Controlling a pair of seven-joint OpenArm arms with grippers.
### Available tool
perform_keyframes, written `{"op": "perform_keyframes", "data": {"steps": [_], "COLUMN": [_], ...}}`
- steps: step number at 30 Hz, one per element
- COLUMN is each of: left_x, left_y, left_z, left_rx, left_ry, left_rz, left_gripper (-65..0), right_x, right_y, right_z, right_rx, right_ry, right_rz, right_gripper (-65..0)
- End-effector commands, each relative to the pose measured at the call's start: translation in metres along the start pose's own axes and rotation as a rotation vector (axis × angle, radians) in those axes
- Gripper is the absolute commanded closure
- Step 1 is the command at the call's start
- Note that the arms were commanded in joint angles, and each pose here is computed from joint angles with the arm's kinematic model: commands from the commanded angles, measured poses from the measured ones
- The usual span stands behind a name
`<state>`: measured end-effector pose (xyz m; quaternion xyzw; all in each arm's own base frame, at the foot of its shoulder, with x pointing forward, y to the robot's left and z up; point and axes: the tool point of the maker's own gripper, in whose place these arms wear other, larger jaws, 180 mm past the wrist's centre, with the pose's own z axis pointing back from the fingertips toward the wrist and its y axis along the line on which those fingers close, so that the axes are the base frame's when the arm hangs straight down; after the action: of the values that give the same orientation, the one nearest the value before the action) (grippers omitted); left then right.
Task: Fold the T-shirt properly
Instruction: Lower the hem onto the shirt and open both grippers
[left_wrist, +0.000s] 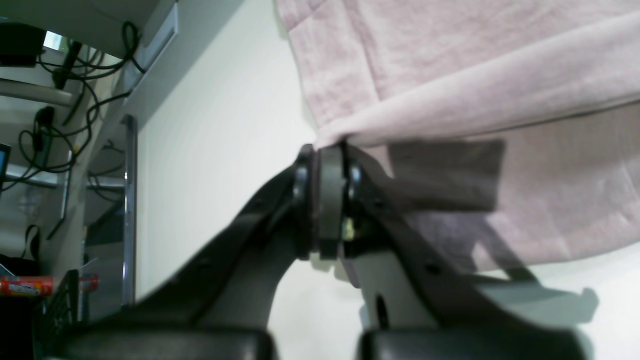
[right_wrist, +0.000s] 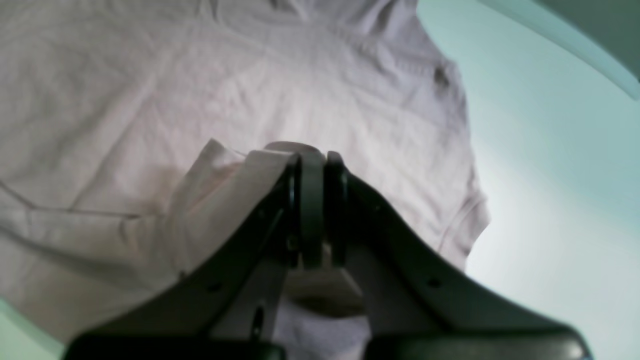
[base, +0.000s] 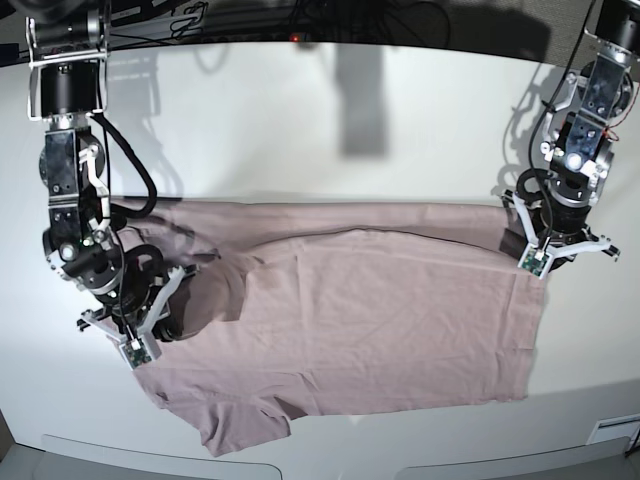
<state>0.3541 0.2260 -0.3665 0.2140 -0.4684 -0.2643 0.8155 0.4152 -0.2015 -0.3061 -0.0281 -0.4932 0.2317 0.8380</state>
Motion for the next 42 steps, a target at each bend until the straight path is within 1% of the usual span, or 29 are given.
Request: {"op": "perform_keyframes", "data": {"steps": [1, 4, 10, 16, 21, 24, 29, 33, 36, 38, 41, 42], "left_x": [0.013, 0.014, 0.015, -0.007, -0.003, 0.003, 0.002, 0.002, 0.004, 0.009, 0.011, 0.011], "left_y": [0.016, 0.016, 0.016, 0.016, 0.018, 0.014, 0.014, 0.015, 0.016, 0.016, 0.016, 0.016], "left_z": [-0.001, -0.001, -0.002, -0.024, -0.038, -0.040, -0.040, -0.040, -0.040, -0.040, -0.041, -0.042], "left_rx": [0.042, 0.042, 0.041, 0.050, 0.053, 0.027, 0.026, 0.028, 0.034, 0.039, 0.038, 0.039], "left_ry": [-0.044, -0.045, -0.061, 0.015, 0.014, -0.003, -0.003, -0.002, -0.010, -0.047, -0.083, -0.088], "left_rz": [-0.008, -0.009, -0.009, 0.010, 0.040, 0.078, 0.076, 0.073, 0.060, 0.038, 0.038, 0.037], "left_gripper": [0.0, 0.0, 0.0, 0.0, 0.0, 0.0, 0.0, 0.0, 0.0, 0.0, 0.0, -2.8], "right_x": [0.023, 0.023, -0.011, -0.033, -0.029, -0.026, -0.028, -0.025, -0.025, -0.026, -0.028, -0.028], "right_y": [-0.013, -0.015, -0.019, -0.017, -0.018, -0.019, -0.021, -0.021, -0.021, -0.021, -0.021, -0.021], "right_z": [0.003, 0.002, -0.011, -0.021, -0.023, -0.023, -0.025, -0.025, -0.025, -0.025, -0.025, -0.025], "right_rx": [-0.026, -0.030, -0.033, -0.022, -0.025, -0.026, -0.028, -0.028, -0.028, -0.028, -0.027, -0.027], "right_ry": [-0.064, -0.061, -0.002, 0.038, 0.027, 0.023, 0.024, 0.002, 0.003, 0.006, 0.018, 0.021], "right_rz": [0.013, 0.014, -0.022, -0.068, -0.073, -0.073, -0.079, -0.080, -0.080, -0.080, -0.080, -0.080], "right_gripper": [0.0, 0.0, 0.0, 0.0, 0.0, 0.0, 0.0, 0.0, 0.0, 0.0, 0.0, 0.0]}}
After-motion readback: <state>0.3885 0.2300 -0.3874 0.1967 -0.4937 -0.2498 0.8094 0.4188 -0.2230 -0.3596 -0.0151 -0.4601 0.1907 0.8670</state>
